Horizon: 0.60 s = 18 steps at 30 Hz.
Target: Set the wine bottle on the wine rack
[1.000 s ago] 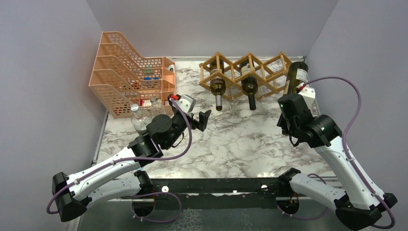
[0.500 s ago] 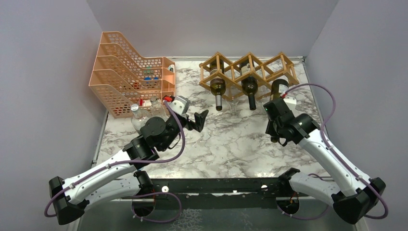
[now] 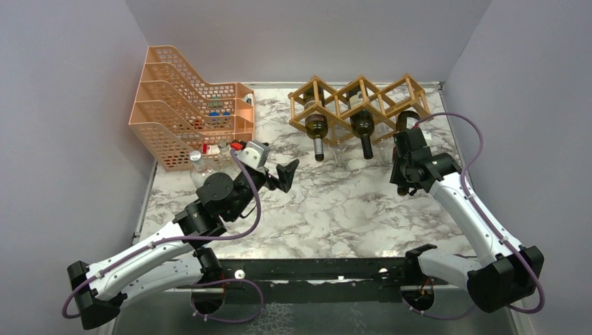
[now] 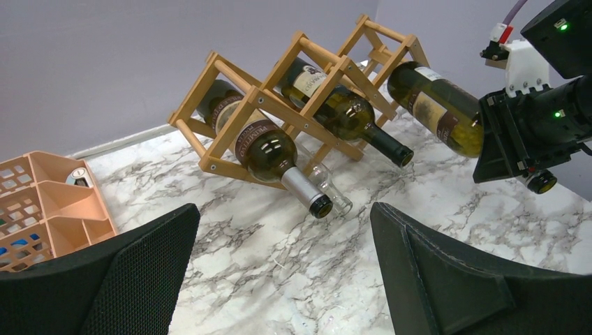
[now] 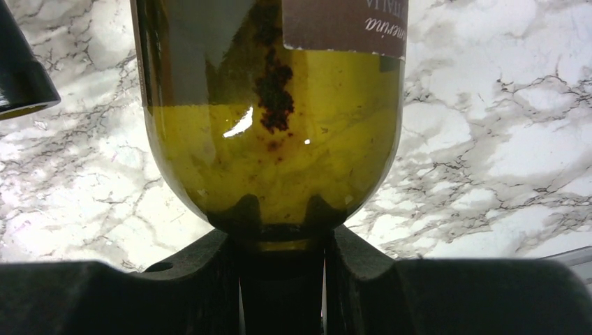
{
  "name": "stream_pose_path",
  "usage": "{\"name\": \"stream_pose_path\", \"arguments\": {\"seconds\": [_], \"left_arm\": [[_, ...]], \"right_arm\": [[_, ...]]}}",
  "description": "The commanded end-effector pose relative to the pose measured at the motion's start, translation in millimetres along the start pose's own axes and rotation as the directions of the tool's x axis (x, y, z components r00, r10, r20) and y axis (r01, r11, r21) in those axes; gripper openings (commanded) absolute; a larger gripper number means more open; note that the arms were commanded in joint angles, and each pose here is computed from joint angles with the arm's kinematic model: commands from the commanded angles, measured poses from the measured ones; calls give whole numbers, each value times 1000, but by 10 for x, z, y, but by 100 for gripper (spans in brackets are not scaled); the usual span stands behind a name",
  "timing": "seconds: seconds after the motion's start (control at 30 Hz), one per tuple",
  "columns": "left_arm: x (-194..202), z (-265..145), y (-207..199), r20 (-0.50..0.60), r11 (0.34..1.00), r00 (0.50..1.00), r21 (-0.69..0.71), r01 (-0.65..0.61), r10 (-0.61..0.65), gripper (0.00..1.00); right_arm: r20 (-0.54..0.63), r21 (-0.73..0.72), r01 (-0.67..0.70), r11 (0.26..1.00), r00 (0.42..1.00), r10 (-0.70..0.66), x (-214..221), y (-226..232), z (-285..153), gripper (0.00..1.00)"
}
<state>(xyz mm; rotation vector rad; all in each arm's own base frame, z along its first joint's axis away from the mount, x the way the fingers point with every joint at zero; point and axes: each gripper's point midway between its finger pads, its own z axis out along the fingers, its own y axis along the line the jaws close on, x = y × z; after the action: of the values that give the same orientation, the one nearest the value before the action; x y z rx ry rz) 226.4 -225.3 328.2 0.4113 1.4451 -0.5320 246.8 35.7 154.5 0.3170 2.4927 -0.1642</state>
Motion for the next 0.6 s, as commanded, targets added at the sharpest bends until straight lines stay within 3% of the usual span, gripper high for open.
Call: {"name": "stream_pose_path", "arguments": {"seconds": [0.0,0.57], "left_arm": [[2,-38,20,12,1000,1000,-9,18,-18,99],[-1,-59,21,13,1000,1000,-5,19,-19,99]], "right_arm": [[147,-73,7,997,989,4,-448,150,-68,1],[172,-84,162,983,974,-145,-754,212,180,1]]}}
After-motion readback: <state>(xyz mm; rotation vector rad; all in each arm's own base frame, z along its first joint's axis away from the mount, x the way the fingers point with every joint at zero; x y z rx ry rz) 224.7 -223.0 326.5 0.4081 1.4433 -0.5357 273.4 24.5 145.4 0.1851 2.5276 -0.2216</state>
